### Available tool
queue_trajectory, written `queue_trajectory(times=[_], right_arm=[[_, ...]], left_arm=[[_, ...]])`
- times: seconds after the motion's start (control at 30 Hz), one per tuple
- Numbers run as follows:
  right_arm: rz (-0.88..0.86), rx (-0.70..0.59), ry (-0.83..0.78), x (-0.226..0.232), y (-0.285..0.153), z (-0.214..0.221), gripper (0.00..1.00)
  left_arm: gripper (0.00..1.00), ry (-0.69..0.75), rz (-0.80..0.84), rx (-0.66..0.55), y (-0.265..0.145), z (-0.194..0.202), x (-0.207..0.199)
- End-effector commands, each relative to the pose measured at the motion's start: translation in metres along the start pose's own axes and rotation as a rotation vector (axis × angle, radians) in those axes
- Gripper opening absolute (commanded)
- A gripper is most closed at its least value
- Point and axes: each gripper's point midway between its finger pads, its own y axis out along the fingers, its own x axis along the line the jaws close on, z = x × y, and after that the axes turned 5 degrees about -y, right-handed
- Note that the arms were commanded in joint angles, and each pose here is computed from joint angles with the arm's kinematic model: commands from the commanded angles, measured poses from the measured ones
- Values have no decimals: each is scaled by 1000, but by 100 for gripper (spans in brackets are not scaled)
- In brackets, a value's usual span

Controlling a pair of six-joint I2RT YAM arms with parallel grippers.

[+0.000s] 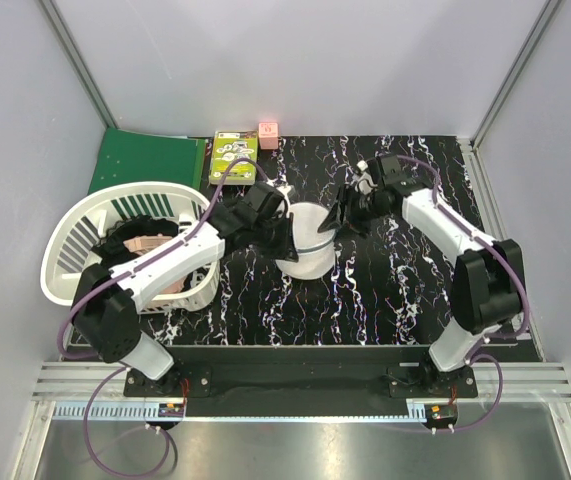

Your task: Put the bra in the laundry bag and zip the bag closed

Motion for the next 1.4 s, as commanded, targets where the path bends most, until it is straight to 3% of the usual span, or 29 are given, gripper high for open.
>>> queue_trajectory(times=[0.0, 0.07, 0.17, 0.3, 0.53, 0.7, 0.73, 0.83, 0.87, 0.93, 1.0, 1.13, 1.37], right_arm=[[151, 18, 42, 2, -21, -9, 67], [213, 25, 92, -6, -34, 7, 80], [245, -46, 156, -12, -52, 27, 89], [143, -96, 279, 0, -52, 43, 87], [78, -132, 255, 14, -41, 35, 83], [85, -117, 274, 10, -17, 28, 67], [89, -113, 279, 8, -13, 27, 58], [116, -119, 272, -1, -4, 20, 45], [123, -128, 272, -5, -4, 16, 23], [123, -135, 251, -7, -7, 11, 1], [104, -139, 230, -12, -14, 6, 0], [28, -101, 141, -11, -24, 6, 0], [-99, -65, 83, -1, -33, 7, 0]], left_arm=[[0, -101, 209, -34, -12, -7, -63], [0, -130, 217, -34, -2, -7, -69], [0, -141, 230, -24, 6, -8, -78], [0, -119, 236, 0, 14, -4, -86], [0, -82, 246, 44, 21, 11, -94], [0, -66, 265, 44, 17, 11, -103], [0, -63, 264, 41, 17, 11, -103], [0, -53, 260, 33, 16, 11, -102], [0, -49, 249, 35, 17, 12, -98], [0, -51, 206, 27, 19, 14, -85], [0, -50, 139, 35, 20, 19, -64], [0, -121, -76, 35, 16, 17, 24], [0, -94, -121, 2, -5, 6, 58]])
